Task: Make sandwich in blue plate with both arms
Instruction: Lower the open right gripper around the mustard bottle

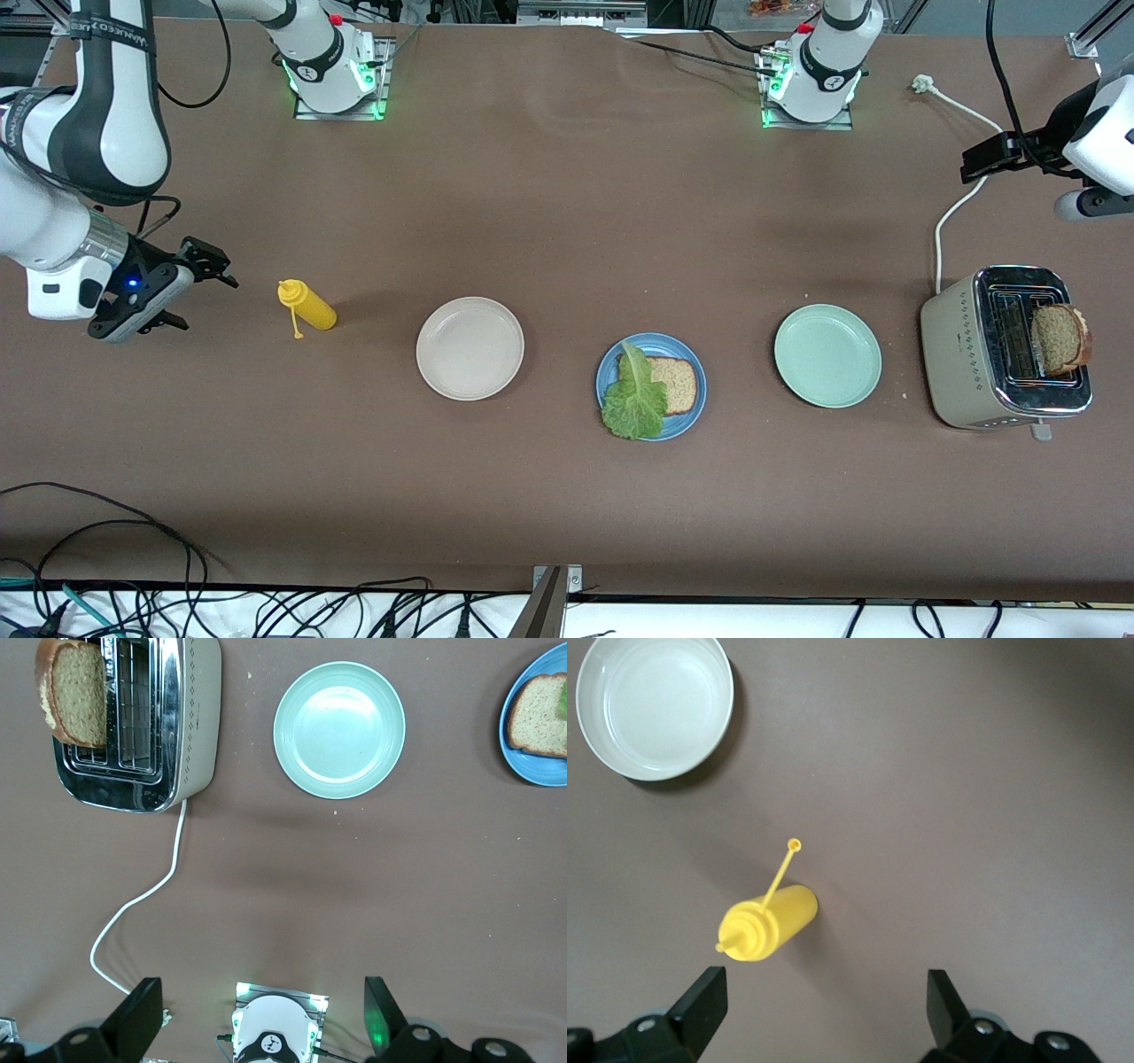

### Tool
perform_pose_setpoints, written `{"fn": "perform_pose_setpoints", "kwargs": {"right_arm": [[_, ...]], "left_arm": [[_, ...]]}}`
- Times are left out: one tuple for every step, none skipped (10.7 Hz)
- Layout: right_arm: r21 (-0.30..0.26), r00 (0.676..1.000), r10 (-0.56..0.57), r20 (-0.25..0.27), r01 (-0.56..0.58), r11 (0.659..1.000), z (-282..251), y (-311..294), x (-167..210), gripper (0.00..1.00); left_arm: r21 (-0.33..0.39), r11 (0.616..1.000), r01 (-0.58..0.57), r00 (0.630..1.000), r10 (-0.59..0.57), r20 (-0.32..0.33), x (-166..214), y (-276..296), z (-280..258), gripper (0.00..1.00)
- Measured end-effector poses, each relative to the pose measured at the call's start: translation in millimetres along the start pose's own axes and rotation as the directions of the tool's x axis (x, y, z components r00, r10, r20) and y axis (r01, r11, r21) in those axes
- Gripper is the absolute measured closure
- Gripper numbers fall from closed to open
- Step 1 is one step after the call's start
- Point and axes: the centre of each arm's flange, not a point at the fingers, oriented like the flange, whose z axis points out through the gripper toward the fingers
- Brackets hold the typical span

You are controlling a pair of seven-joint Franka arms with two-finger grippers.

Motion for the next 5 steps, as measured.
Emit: {"fn": "perform_pose_setpoints", "kwargs": {"right_arm": [[0.016,1.0,-0.011,-0.02,0.011,1.0,3.8,6.1,-7.3,0.0],[0.033,0.999,-0.027,-0.042,0.028,0.999,7.8,12.5,-16.0,0.0],[0.05,0.997,-0.041,-0.066,0.044,0.998,11.4,17.6,-24.5,0.0],[0.063,0.994,-0.061,-0.092,0.066,0.996,14.5,20.6,-30.4,0.0],[0.076,0.99,-0.078,-0.118,0.088,0.993,17.9,22.0,-34.8,0.0]], "left_arm": [[0.0,1.0,0.0,1.0,0.0,0.0,0.0,0.0,0.0,0.0],[0.0,1.0,0.0,1.0,0.0,0.0,0.0,0.0,0.0,0.0],[0.0,1.0,0.0,1.0,0.0,0.0,0.0,0.1,0.0,0.0],[0.0,1.0,0.0,1.0,0.0,0.0,0.0,0.1,0.0,0.0],[0.0,1.0,0.0,1.0,0.0,0.0,0.0,0.1,0.0,0.0]]}}
